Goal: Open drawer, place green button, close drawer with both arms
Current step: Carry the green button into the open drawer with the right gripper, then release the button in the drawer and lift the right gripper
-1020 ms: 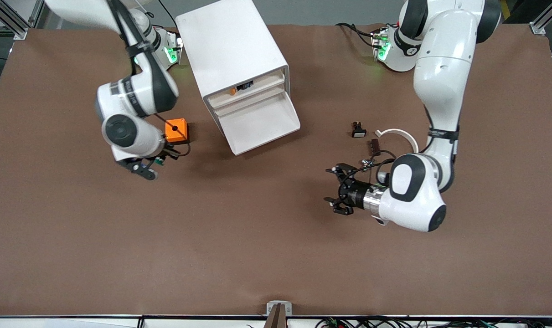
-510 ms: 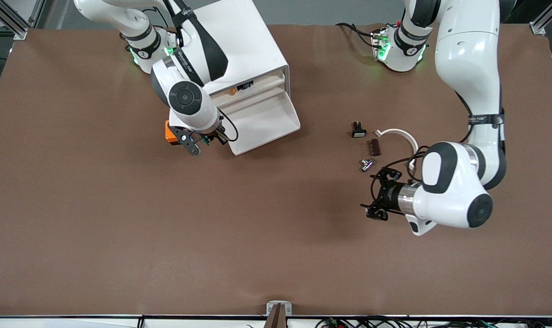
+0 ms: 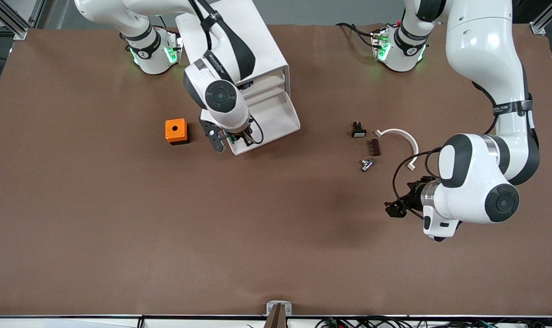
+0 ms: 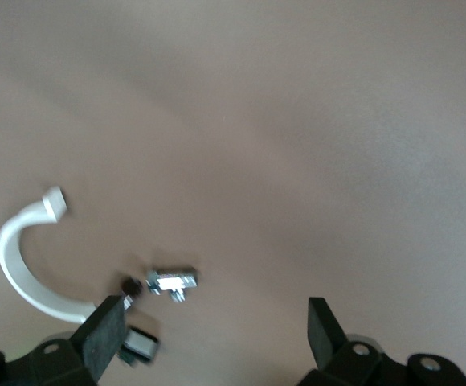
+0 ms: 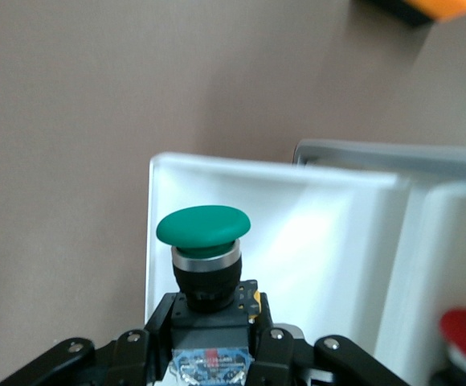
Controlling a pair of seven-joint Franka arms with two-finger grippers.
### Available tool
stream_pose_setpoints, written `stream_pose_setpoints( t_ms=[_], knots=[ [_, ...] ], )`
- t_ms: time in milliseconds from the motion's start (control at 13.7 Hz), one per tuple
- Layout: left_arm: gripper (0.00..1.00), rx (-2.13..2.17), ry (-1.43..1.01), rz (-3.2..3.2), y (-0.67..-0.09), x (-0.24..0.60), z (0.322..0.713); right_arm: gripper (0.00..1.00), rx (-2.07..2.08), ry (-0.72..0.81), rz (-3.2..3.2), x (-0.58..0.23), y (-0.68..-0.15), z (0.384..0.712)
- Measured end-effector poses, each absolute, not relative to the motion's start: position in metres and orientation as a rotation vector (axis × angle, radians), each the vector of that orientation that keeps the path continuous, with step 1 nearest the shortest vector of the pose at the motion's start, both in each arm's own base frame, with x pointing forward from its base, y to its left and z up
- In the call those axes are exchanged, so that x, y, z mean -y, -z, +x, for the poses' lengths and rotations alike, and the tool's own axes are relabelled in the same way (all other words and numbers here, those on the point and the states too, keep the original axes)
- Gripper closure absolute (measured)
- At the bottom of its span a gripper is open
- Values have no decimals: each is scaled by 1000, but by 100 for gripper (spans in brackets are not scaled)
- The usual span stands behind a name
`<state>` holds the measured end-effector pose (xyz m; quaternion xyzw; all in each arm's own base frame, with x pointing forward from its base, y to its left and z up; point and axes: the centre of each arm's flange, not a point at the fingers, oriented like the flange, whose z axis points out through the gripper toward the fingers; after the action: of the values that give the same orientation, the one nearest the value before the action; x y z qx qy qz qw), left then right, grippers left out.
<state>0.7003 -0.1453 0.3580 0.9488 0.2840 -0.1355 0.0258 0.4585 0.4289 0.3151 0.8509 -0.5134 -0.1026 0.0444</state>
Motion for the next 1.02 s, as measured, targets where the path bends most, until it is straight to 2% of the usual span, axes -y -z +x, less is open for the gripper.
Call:
stream_pose_setpoints(
  t_ms=[583, 1020],
  knots=[
    [0, -640, 202, 3051, -375, 182, 694, 59, 1642, 271, 2589, -486, -294, 414],
    [0, -416, 134, 3106, -365, 214, 682, 59, 1648, 266, 2567, -488, -280, 411]
  ],
)
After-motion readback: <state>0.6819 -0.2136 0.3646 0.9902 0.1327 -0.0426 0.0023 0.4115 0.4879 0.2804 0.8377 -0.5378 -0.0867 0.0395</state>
